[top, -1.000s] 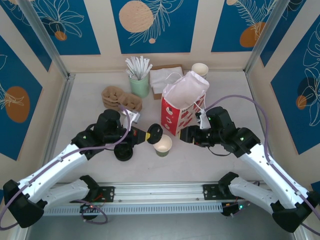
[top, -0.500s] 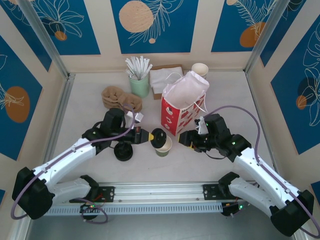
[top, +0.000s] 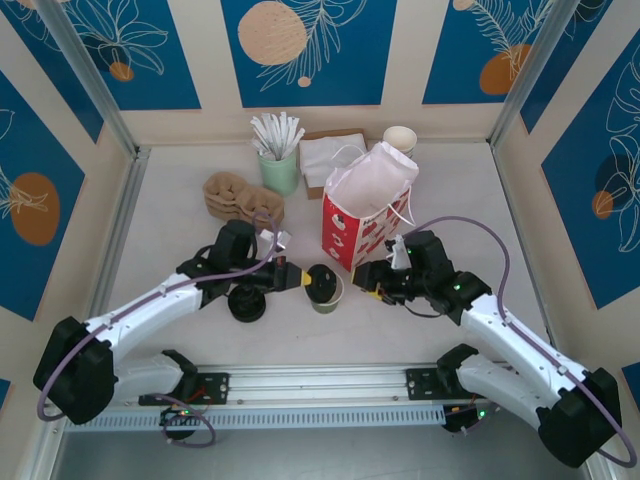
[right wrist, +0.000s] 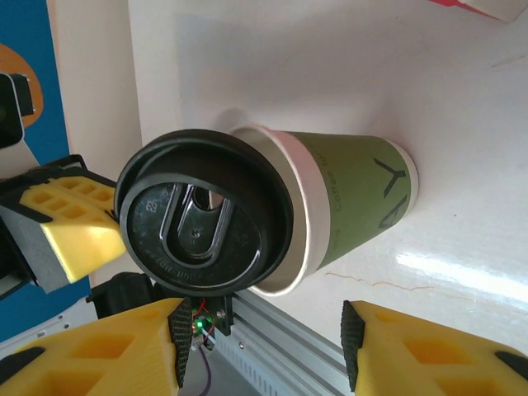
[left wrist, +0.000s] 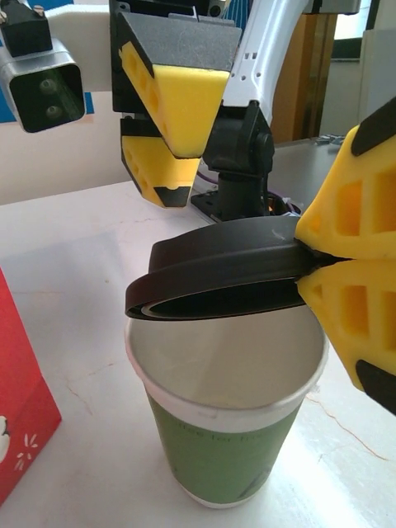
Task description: Pack the takeout coffee
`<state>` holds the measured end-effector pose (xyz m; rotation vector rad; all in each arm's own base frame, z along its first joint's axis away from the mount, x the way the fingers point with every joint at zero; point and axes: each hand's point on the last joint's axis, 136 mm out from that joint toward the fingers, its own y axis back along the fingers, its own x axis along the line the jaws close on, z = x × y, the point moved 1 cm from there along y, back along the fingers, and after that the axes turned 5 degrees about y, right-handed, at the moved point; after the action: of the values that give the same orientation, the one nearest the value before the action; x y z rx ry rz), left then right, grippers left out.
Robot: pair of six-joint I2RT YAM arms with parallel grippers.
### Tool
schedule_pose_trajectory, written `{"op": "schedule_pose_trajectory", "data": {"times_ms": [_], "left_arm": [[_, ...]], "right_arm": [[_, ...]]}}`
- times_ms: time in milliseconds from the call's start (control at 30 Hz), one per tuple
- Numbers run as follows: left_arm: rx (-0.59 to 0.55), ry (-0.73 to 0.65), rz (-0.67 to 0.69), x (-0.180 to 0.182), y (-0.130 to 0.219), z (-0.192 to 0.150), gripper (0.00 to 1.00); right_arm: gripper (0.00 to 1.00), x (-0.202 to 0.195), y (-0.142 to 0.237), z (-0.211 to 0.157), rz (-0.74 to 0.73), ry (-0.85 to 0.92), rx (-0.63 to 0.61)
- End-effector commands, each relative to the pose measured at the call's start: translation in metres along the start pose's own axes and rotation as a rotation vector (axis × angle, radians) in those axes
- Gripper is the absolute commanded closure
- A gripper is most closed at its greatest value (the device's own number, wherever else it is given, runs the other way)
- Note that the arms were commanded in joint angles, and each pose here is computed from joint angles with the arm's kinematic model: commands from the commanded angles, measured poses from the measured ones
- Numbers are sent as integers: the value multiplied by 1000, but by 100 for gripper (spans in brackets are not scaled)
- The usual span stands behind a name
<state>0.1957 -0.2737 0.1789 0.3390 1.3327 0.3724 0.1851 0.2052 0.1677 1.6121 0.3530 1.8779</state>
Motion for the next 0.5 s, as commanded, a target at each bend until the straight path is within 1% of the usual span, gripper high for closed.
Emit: {"op": "schedule_pose_trajectory", "data": {"times_ms": [0,467], "left_arm": [[14,7,-39,-2,-1,2,96],[32,17,-17,11,-7,2,82]], "right_arm": [[47,5,-4,3,35,-6,4],[47,-2,-19,3,25,-19,15]]}}
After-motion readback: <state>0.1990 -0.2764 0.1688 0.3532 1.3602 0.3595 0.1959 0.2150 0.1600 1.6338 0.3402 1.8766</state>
